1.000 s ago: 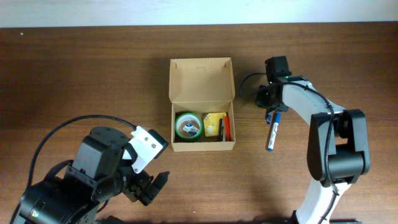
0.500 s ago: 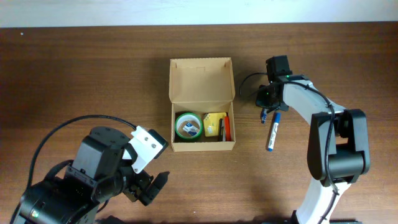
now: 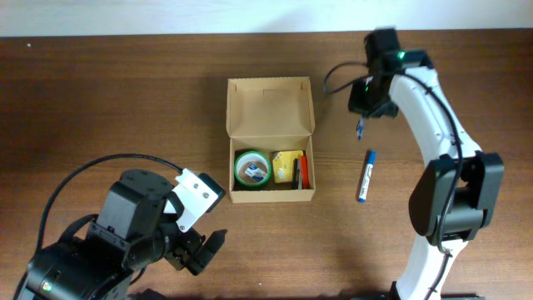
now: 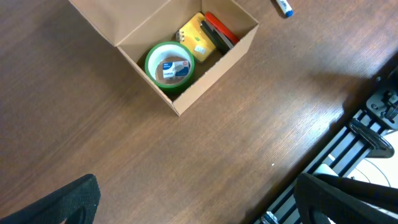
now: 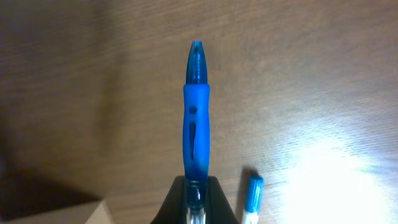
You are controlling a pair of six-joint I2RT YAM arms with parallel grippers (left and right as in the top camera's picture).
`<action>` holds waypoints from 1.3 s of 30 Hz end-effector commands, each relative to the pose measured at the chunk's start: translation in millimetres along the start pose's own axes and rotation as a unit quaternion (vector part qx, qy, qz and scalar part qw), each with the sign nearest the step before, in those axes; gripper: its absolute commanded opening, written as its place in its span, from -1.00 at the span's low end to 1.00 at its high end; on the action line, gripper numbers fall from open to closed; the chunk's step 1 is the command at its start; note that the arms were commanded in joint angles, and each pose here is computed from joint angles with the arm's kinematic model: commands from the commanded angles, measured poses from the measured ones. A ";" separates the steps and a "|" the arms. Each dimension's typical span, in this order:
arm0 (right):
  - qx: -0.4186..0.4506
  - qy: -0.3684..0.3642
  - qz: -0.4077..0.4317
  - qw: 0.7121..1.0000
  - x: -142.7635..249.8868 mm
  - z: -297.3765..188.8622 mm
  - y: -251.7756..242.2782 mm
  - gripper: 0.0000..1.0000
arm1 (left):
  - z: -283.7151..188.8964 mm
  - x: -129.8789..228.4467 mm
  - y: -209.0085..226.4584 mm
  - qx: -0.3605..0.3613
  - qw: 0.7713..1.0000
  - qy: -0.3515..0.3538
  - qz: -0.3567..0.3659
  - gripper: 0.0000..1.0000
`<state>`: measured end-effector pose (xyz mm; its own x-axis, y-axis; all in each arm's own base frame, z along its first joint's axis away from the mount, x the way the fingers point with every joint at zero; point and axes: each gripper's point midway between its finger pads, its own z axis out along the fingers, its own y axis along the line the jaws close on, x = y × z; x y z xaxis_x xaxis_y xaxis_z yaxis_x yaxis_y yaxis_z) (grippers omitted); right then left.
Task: Pack container
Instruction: 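Carry the blue pen into the box beside the tape roll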
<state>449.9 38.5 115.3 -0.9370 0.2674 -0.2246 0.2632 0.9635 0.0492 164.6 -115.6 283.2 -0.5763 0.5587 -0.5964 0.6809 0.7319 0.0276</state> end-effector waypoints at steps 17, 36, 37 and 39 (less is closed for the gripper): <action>-0.110 -0.091 -0.229 0.963 19.1 -138.2 97.2 -0.92 | -3.5 -4.2 -1.4 0.004 1.000 -0.010 0.008 0.99; -0.152 -0.074 -0.714 0.680 130.0 -129.2 185.4 -0.93 | -3.6 -4.1 -1.4 0.004 1.000 -0.010 0.008 0.99; -0.160 -0.070 -0.727 0.664 134.7 -126.2 186.0 -0.92 | -3.6 -4.1 -1.3 0.004 1.000 -0.010 0.008 0.99; -0.172 -0.058 -0.751 0.635 144.2 -117.4 184.6 -0.93 | -3.5 -4.2 -1.4 0.004 1.000 -0.010 0.008 0.99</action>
<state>353.5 247.7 213.0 -0.2528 -0.9104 -0.3274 -0.9469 0.3023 -0.1095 164.7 -115.6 283.3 -0.5759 0.5585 -0.5970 0.6809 0.7319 0.0278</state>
